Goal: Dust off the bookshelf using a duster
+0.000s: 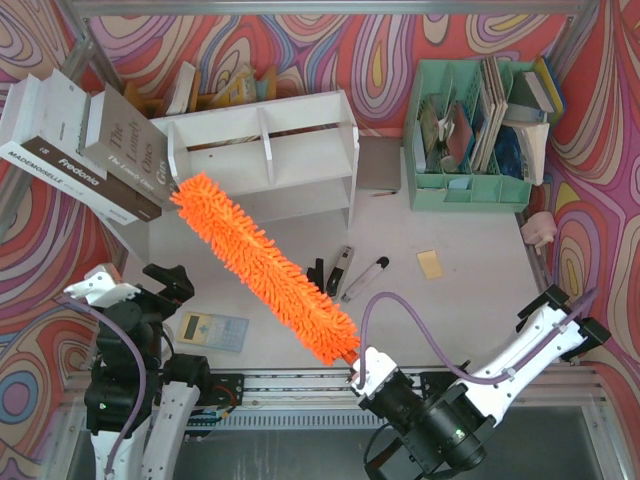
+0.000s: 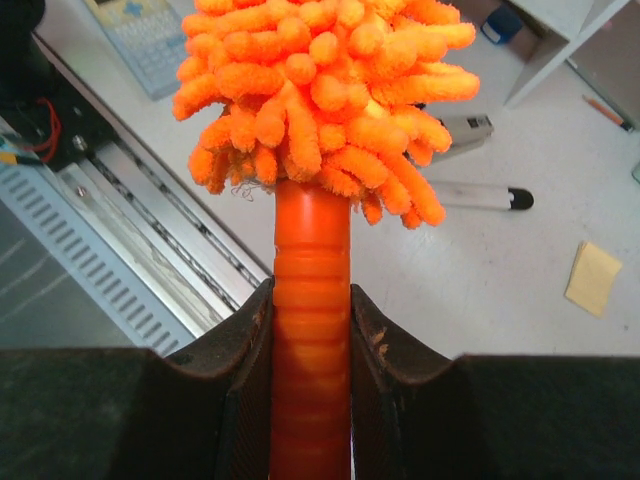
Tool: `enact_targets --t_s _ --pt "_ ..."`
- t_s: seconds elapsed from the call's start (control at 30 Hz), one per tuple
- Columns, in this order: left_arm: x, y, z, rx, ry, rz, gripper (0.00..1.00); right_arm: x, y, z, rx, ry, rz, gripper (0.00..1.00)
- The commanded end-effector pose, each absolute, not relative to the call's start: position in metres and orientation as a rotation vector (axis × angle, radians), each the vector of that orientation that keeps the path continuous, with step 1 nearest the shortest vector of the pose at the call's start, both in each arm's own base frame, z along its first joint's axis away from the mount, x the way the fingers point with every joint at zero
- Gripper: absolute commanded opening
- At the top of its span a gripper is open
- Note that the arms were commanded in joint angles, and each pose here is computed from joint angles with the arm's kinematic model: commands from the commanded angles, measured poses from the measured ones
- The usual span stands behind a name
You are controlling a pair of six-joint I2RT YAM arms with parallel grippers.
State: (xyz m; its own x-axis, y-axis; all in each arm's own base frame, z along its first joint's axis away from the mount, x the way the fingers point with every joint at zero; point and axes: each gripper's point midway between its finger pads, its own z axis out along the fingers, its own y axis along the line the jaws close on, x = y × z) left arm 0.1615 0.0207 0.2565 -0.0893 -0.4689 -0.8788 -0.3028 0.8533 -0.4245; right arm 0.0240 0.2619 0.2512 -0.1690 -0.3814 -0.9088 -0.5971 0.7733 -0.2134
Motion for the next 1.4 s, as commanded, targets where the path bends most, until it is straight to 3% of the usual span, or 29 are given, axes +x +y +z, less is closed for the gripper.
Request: enact_targets --t_s 0.0,0.47,0.67,1.37 --pt "0.16 0.025 0.259 -0.623 1.666 -0.139 0.98 0.025 0.246 0.242 -0.683 1.794 0.281 0.0" --pt "0.156 0.031 0.259 -0.65 1.658 -0.112 0.98 0.013 0.257 0.166 -0.786 1.817 0.359 0.0" --pt "0.156 0.033 0.259 -0.653 1.656 -0.103 0.99 0.014 0.294 0.142 -0.831 1.869 0.465 0.0" --pt "0.144 0.041 0.273 -0.663 1.594 -0.082 0.99 0.115 0.393 0.146 -0.742 1.912 0.476 0.0"
